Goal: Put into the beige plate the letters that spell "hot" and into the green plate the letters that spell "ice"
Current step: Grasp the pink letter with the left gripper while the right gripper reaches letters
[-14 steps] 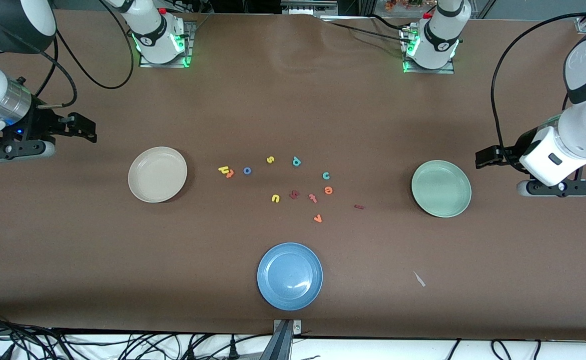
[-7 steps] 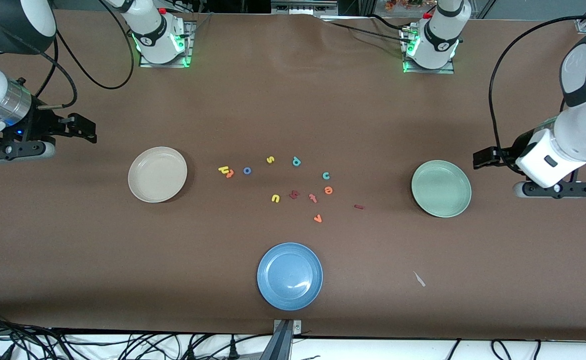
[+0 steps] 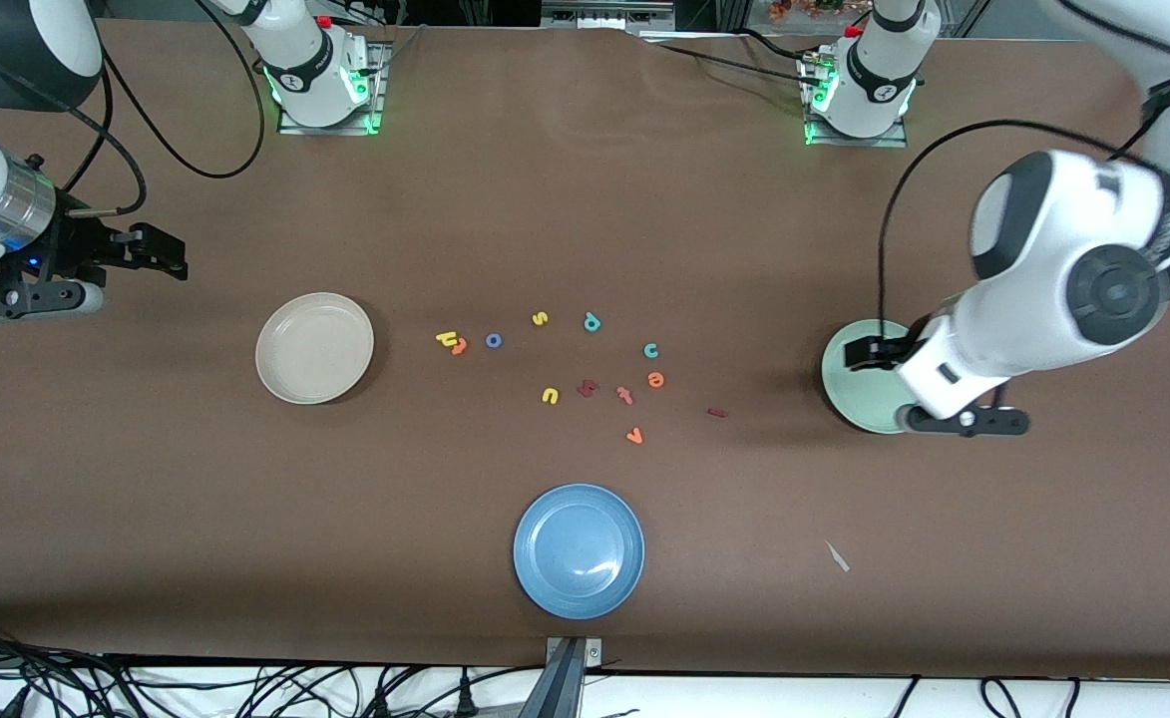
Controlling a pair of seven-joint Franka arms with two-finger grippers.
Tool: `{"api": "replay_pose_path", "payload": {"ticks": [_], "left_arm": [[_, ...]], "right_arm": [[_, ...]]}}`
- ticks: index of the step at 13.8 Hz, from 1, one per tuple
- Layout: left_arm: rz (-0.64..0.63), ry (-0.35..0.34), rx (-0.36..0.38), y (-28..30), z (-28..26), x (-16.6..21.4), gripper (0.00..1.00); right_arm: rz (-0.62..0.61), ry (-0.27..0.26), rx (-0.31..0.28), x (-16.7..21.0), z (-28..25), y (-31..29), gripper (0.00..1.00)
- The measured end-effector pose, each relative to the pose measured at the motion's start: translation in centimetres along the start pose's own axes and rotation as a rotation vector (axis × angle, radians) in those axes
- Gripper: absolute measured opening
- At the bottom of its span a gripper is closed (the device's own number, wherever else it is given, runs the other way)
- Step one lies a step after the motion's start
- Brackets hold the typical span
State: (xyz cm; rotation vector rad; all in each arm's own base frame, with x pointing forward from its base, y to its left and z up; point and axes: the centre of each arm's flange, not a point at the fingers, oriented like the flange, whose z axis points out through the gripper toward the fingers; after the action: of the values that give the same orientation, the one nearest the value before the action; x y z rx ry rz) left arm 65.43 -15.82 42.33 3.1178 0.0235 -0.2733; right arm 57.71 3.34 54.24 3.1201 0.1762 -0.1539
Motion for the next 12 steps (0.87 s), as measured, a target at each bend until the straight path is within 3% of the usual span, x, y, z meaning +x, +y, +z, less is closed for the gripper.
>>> {"api": "replay_pose_path", "payload": {"ticks": [4, 7, 9, 12], "left_arm": [[-0.104, -0.037, 0.016, 5.0, 6.8, 1.1, 1.0], [-0.189, -0.068, 0.023, 6.7, 11.1, 1.7, 1.0], [-0.261, -0.067, -0.04, 7.8, 13.3, 2.3, 1.0], [-0.389, -0.019, -0.101, 8.9, 16.4, 3.1, 1.0]], "right_arm": [[-0.051, 0.003, 0.013, 0.7, 0.0, -3.2, 1.0], [-0.066, -0.037, 0.019, 2.1, 2.4, -7.6, 1.0], [-0.046, -0.064, 0.003, 2.8, 4.5, -12.7, 1.0], [-0.024, -0.015, 0.001, 4.3, 7.9, -17.8, 1.0]]}}
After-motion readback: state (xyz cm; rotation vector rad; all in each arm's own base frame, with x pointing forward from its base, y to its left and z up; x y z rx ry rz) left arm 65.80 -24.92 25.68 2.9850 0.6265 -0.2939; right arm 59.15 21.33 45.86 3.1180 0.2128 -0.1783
